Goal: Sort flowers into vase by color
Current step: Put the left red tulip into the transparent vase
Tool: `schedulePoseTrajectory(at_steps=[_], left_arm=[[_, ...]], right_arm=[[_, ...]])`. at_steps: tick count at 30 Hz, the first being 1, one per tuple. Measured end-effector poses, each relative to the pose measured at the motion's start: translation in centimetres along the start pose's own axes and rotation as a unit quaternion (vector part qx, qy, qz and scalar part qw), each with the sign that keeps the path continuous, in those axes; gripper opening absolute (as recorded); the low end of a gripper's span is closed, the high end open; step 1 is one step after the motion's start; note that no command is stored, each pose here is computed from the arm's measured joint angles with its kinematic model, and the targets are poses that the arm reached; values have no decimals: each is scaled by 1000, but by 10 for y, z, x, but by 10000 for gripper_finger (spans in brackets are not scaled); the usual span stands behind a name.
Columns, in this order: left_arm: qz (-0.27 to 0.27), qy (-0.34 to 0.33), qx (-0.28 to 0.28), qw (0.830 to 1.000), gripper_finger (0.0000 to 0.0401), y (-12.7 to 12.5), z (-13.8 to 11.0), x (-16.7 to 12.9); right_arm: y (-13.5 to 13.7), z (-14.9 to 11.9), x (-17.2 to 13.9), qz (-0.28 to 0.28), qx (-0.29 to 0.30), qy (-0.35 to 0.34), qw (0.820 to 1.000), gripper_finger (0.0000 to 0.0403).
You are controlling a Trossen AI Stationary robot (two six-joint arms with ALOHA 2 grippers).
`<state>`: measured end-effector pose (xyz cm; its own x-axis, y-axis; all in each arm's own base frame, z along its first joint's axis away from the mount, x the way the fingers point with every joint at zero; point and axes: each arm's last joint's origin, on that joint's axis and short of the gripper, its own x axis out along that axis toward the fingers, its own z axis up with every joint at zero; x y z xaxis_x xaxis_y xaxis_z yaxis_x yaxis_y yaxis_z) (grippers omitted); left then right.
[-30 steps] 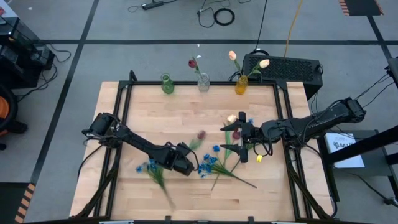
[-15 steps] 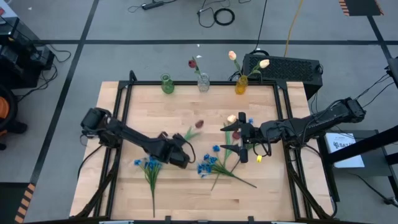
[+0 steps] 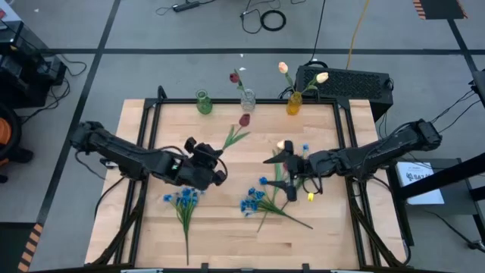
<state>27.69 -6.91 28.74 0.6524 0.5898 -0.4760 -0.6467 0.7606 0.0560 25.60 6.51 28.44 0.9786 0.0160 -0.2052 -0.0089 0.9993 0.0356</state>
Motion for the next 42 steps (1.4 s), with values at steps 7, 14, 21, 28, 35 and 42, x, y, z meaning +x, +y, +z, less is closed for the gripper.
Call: schedulePoseTrajectory(at_steps=[7,14,21,28,35,42], left_arm=[[-109,-107,52,987,3,-21,24,-30],[-215,-165,121,955,3,-47,25,-43],[-243,-192,149,939,3,-60,24,-42],[-264,-195,152,932,3,-61,24,-43],[-279,-198,148,928,4,-61,26,-41],[-292,-203,148,923,4,-69,24,-29]], right_arm=[[4,-11,37,6,-32,-56,998,309],[8,-8,50,29,-42,-138,989,309],[16,4,46,87,-44,-219,971,309],[22,6,43,95,-51,-235,966,305],[23,6,43,128,-61,-236,961,247],[23,7,42,128,-60,-241,960,189]])
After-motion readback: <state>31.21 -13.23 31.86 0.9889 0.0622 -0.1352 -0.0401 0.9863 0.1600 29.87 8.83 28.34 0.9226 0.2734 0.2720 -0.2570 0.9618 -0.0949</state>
